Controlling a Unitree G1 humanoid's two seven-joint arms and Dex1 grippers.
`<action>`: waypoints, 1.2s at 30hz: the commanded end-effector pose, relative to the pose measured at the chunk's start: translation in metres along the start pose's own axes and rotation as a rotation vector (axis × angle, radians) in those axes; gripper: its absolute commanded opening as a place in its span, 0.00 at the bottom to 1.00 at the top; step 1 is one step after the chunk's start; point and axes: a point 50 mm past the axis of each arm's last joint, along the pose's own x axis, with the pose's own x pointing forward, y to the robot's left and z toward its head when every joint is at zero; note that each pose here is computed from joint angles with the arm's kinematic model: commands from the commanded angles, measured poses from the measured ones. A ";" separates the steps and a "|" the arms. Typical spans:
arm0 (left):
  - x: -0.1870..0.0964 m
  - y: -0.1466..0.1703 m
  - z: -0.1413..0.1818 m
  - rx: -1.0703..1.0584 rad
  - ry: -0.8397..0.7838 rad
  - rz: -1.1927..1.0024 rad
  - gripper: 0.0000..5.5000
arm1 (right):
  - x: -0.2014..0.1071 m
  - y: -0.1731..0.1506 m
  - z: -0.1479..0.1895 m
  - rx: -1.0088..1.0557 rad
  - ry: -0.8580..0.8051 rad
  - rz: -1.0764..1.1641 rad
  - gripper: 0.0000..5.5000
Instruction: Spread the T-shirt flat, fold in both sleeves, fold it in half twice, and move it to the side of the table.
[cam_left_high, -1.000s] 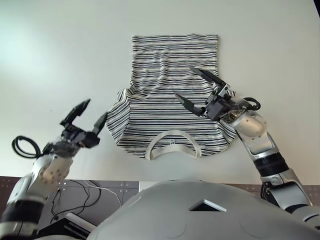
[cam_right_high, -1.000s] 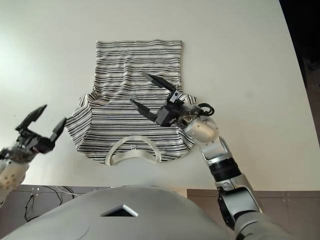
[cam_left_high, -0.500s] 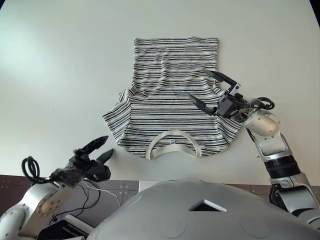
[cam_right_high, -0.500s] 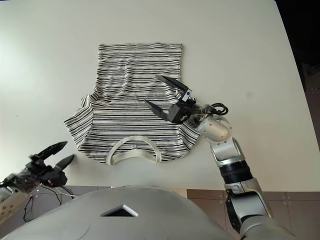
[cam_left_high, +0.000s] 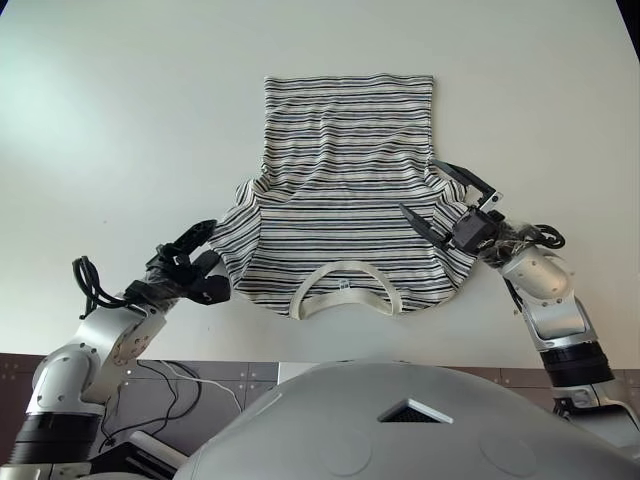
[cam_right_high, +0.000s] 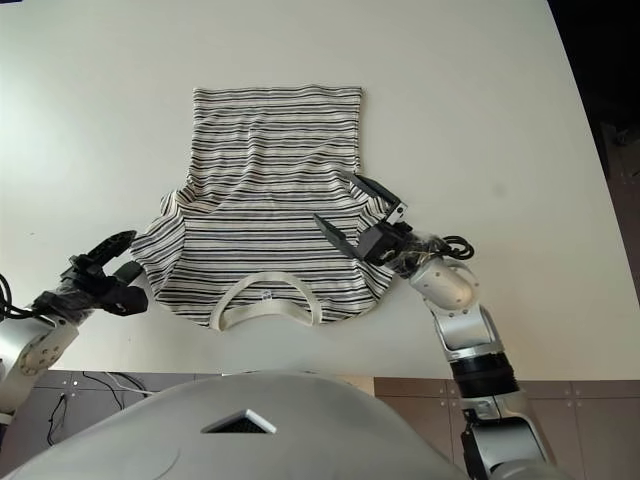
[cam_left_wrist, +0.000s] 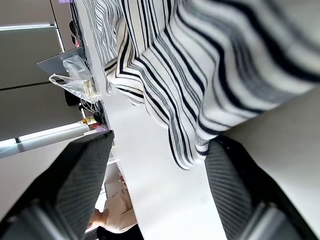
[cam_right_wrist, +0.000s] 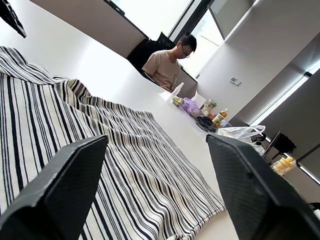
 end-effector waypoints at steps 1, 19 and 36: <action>0.002 -0.019 -0.002 0.022 0.036 -0.101 0.58 | -0.001 -0.003 -0.003 -0.003 0.011 -0.023 0.66; 0.015 -0.024 0.007 0.018 -0.043 -0.174 0.20 | -0.005 0.000 -0.007 0.012 0.034 -0.070 0.67; 0.014 -0.013 0.024 -0.101 -0.047 0.025 0.02 | -0.009 0.004 -0.012 0.018 0.051 -0.083 0.67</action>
